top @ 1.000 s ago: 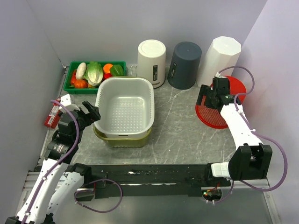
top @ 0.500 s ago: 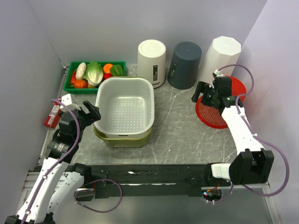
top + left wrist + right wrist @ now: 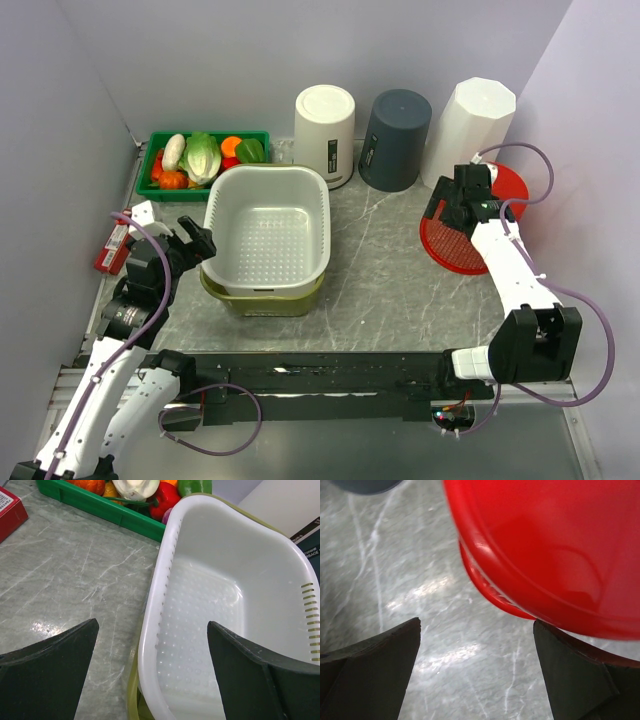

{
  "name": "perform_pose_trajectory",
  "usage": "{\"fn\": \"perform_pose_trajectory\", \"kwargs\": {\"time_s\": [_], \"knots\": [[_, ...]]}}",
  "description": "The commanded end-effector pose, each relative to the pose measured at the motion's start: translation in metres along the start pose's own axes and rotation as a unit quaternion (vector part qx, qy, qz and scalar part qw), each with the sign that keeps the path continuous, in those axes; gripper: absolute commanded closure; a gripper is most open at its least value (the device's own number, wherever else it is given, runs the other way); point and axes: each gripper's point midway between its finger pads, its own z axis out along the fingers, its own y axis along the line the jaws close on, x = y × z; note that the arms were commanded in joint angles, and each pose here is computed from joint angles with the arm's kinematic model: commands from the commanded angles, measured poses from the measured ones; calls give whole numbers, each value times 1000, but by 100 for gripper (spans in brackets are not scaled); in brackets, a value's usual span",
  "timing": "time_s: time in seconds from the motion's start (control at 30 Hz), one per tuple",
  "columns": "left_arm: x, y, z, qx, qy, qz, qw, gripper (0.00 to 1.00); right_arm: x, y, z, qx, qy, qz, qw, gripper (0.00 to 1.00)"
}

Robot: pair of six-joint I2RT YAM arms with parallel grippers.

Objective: Turn the large container upside down
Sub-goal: Move the container to the center of the board.

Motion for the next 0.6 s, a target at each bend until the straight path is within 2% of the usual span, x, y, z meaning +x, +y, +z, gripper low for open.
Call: {"fn": "perform_pose_trajectory", "kwargs": {"time_s": [0.0,0.13,0.27,0.3,0.33,0.4,0.5,0.57], "knots": [[-7,-7,2,13,-9,0,1000,4,-18,-24,-12,67,-38,25,997,0],[-6,-7,2,13,-7,1,1000,4,-22,-27,-19,69,-52,39,995,0],[-6,-7,3,15,-7,2,1000,4,-22,11,-35,-55,-63,28,996,1],[-5,-7,3,14,-5,2,1000,4,-17,29,-41,-108,-53,28,992,1],[-6,-8,2,16,-7,2,1000,4,-9,33,-41,-126,-47,31,990,1],[-6,-7,3,14,-7,2,1000,4,-9,60,-61,-212,-53,38,975,2],[-5,-7,4,13,-6,3,1000,4,0,82,-75,-274,-47,60,959,3],[-4,-8,4,15,-3,3,1000,4,15,100,-84,-322,-21,67,944,5]]}}
